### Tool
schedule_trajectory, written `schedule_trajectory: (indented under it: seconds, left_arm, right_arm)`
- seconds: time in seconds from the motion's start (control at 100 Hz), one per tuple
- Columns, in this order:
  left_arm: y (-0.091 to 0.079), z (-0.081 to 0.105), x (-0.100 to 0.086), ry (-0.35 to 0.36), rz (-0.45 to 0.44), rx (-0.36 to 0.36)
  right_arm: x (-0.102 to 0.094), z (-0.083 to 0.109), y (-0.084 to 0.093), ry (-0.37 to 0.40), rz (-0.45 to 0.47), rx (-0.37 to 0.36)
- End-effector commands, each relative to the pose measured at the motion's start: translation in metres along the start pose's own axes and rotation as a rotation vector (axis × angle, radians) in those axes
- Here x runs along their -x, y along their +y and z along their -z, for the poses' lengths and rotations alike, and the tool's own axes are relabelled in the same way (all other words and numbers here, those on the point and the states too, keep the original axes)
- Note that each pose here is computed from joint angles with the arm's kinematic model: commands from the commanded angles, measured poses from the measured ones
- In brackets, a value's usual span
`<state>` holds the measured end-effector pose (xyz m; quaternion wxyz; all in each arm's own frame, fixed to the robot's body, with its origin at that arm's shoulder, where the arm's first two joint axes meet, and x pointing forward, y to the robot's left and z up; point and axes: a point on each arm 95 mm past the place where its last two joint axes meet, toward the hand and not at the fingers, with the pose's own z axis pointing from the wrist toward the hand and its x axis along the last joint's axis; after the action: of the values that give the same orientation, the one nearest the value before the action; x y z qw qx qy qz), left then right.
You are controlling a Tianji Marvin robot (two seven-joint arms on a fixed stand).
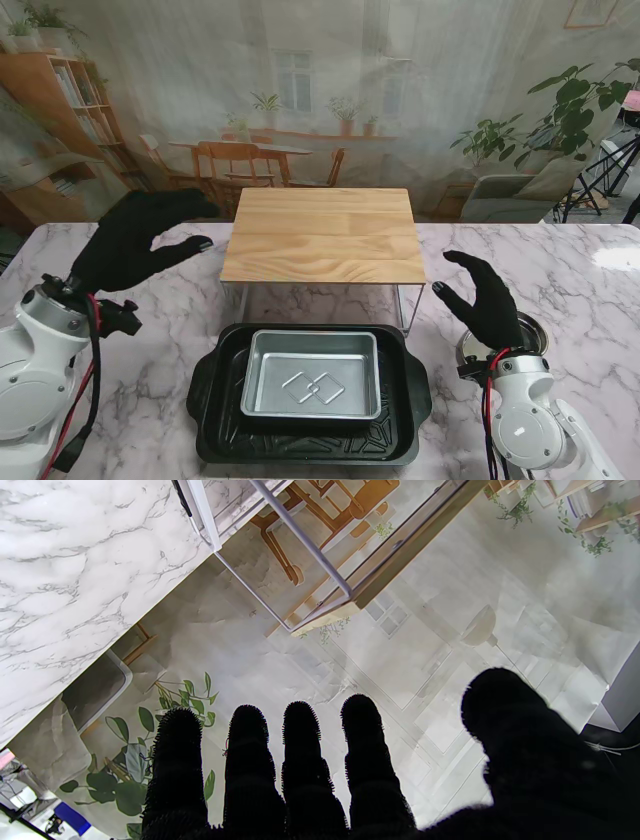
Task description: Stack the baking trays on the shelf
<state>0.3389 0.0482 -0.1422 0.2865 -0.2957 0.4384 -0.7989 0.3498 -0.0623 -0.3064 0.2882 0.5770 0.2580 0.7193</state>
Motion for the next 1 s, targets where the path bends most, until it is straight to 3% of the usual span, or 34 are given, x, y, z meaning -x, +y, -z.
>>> schedule_trajectory:
  seconds: [0.0,0.28,0.52,0.62,0.84,0.99]
  left_arm:
    - [0.008,0.011,0.017,-0.071,0.006,0.016]
    - [0.026,0.037,0.069,-0.289,0.041,-0.114]
    - [0.063,0.035,0.104,-0.461,0.172,-0.103]
    - [0.075,0.035,0.112,-0.505,0.174,-0.077]
    - [0.101,0.034,0.121,-0.564,0.192,-0.045]
    - [0.109,0.030,0.125,-0.575,0.210,0.010]
  right_arm:
    - [0.001,0.002,-0.001,-0.005,-0.002,-0.001]
    - [0.001,0.002,-0.002,-0.008,0.003,-0.006]
    - [0.001,0.001,-0.004,-0.012,0.012,-0.012]
    - [0.002,0.000,-0.005,-0.016,0.016,-0.013]
    - [0.005,-0.002,-0.006,-0.009,0.051,-0.016]
    - [0.010,-0.002,-0.007,-0.009,0.111,-0.034]
